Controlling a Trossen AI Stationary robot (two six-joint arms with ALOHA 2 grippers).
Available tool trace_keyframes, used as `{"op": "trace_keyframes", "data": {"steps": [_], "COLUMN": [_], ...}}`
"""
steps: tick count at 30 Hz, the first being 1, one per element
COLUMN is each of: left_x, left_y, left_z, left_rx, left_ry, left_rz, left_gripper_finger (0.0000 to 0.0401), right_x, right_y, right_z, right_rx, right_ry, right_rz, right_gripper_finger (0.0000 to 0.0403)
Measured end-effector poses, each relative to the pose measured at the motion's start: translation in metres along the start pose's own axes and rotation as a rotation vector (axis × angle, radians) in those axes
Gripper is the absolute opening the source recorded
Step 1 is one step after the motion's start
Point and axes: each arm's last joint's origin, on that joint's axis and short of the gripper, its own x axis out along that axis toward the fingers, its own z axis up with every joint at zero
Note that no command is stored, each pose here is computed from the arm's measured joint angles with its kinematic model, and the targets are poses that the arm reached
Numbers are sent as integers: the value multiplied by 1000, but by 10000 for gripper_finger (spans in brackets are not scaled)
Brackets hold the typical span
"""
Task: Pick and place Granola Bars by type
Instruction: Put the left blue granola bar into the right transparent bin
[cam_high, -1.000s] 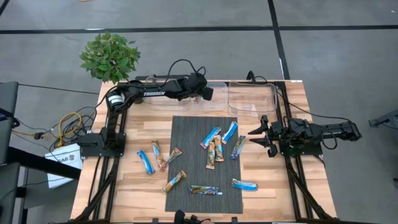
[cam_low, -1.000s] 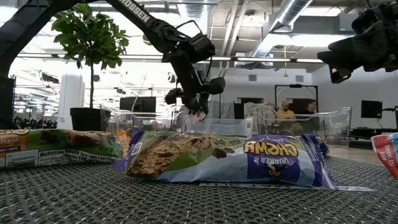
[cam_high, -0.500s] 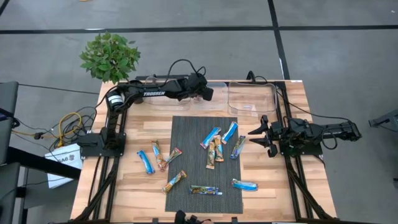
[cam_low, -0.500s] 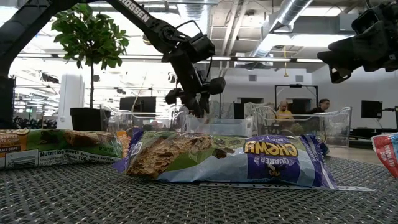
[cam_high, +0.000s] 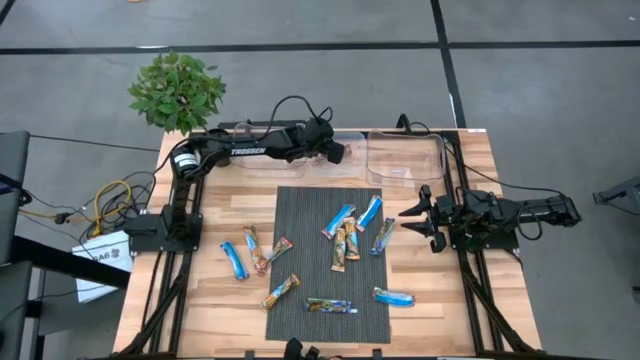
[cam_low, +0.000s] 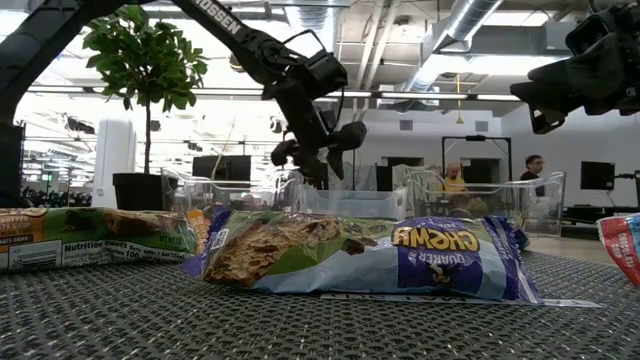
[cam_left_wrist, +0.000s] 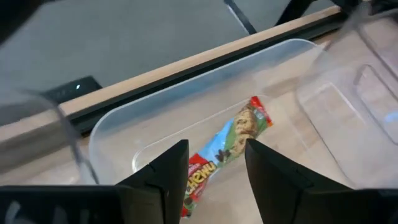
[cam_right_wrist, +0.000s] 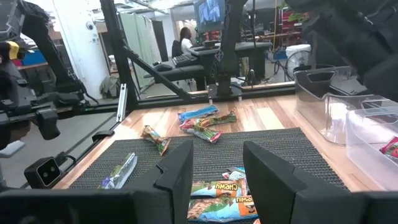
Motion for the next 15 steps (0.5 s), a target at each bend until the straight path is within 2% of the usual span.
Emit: {"op": "trace_keyframes", "data": {"steps": [8,15], "left_x": [-8,-20], "left_y": [-24,-53], "left_z": [0,-14], "left_rx": [183,460], "left_ry": [-86,-98], "left_rz": [-122,-292], "left_gripper_finger": [151,151], "right_x": [0,0], "right_y": [0,0], "right_z": [0,0], "right_rx": [0,0], "right_ry": [0,0], "right_rz": [0,0], "right_gripper_finger": [134,133]}}
